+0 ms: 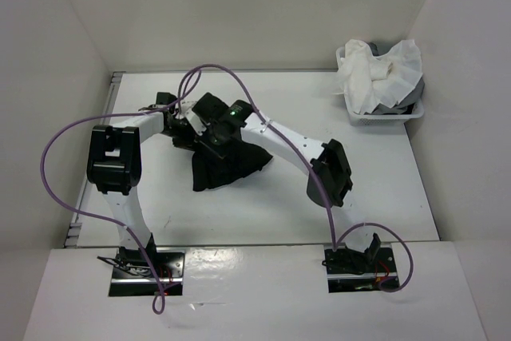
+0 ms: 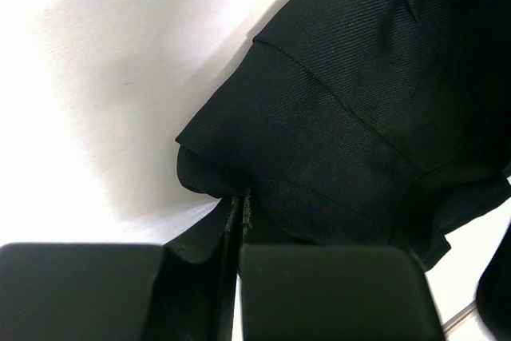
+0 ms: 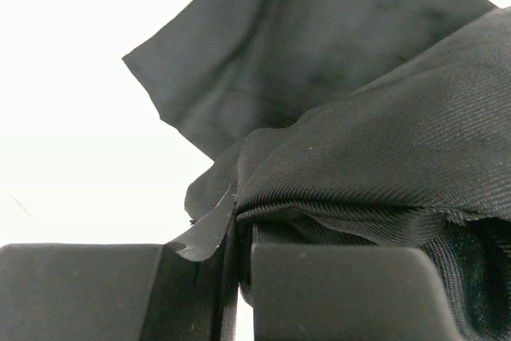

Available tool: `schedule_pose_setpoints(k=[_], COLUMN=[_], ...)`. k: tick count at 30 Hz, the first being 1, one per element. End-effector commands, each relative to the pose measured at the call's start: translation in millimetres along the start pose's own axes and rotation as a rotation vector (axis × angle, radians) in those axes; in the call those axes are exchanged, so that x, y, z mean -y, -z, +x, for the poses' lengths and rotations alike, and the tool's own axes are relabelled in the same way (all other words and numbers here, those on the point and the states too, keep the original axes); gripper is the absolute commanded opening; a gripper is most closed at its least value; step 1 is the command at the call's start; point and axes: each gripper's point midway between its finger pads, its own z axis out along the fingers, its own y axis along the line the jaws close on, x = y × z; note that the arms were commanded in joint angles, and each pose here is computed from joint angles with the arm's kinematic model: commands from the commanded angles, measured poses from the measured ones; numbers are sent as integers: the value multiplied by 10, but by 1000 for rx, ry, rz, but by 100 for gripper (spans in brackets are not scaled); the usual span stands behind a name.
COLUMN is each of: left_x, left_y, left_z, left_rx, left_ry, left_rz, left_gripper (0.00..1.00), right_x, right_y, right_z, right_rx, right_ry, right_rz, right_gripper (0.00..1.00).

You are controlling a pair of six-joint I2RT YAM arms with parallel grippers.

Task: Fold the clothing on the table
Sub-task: Fold the skirt

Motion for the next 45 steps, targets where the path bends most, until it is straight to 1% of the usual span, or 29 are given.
schedule_pose_setpoints(k=[1, 8, 14, 16, 21, 22, 24, 25, 27, 28, 30, 31, 33, 34, 35, 36, 37, 38, 40, 41, 43, 44, 45], left_x=[-1, -1, 16, 16, 16, 16, 16, 16, 16, 16, 16, 16, 16, 13, 13, 9, 26, 10, -80, -116, -162, -246, -251], left_y=[-80, -80, -80, -80, -80, -80, -80, -80, -80, -80, -80, -80, -80, -48, -47, -23, 11, 12, 152, 173, 353, 443, 583], left_z=[113, 113, 112, 112, 112, 112, 112, 112, 112, 112, 112, 112, 112, 84, 83, 63, 34, 34, -82, -66, -208, -210, -277], left_rx=[-45, -45, -44, -44, -44, -44, -44, -44, -44, -44, -44, -44, -44, -34, -34, -26, -16, -16, 30, 26, 76, 87, 115], left_ry=[17, 17, 18, 18, 18, 18, 18, 18, 18, 18, 18, 18, 18, 12, 12, 7, 1, 1, 13, 27, 19, 43, 34], left_rz=[18, 18, 28, 28, 28, 28, 28, 28, 28, 28, 28, 28, 28, 16, 16, 7, 6, -3, -19, -22, -37, -49, -59], left_gripper=[0, 0, 0, 0, 0, 0, 0, 0, 0, 0, 0, 0, 0, 0, 0, 0, 0, 0, 0, 2, 9, 25, 34], right_x=[-207, -259, -244, -292, -373, -412, -462, -506, -550, -584, -619, -699, -711, -709, -718, -717, -713, -656, -513, -452, -192, -100, 2], right_y=[-46, -212, -157, -209, -174, -167, -117, -83, -62, -55, 69, 134, 317, 373, 532, 575, 647, 801, 936, 1074, 1204, 1126, 1338], right_z=[22, 140, -8, -3, -68, -120, -108, -153, -106, -110, -140, -170, -227, -261, -296, -257, -318, -315, -328, -256, -240, -48, -28], right_rx=[-38, -97, -70, -79, -72, -56, -61, -45, -61, -58, -40, -24, 12, 31, 60, 56, 92, 117, 155, 170, 224, 189, 239], right_ry=[30, 45, 55, 54, 52, 52, 61, 62, 72, 71, 93, 111, 131, 134, 149, 159, 165, 174, 175, 181, 164, 136, 134], right_rz=[-59, -70, -67, -96, -145, -167, -200, -225, -254, -274, -299, -325, -333, -330, -335, -336, -331, -321, -289, -277, -232, -226, -197], right_gripper=[0, 0, 0, 0, 1, 7, 11, 24, 40, 59, 73, 84, 89, 90, 92, 92, 93, 93, 94, 94, 94, 94, 96])
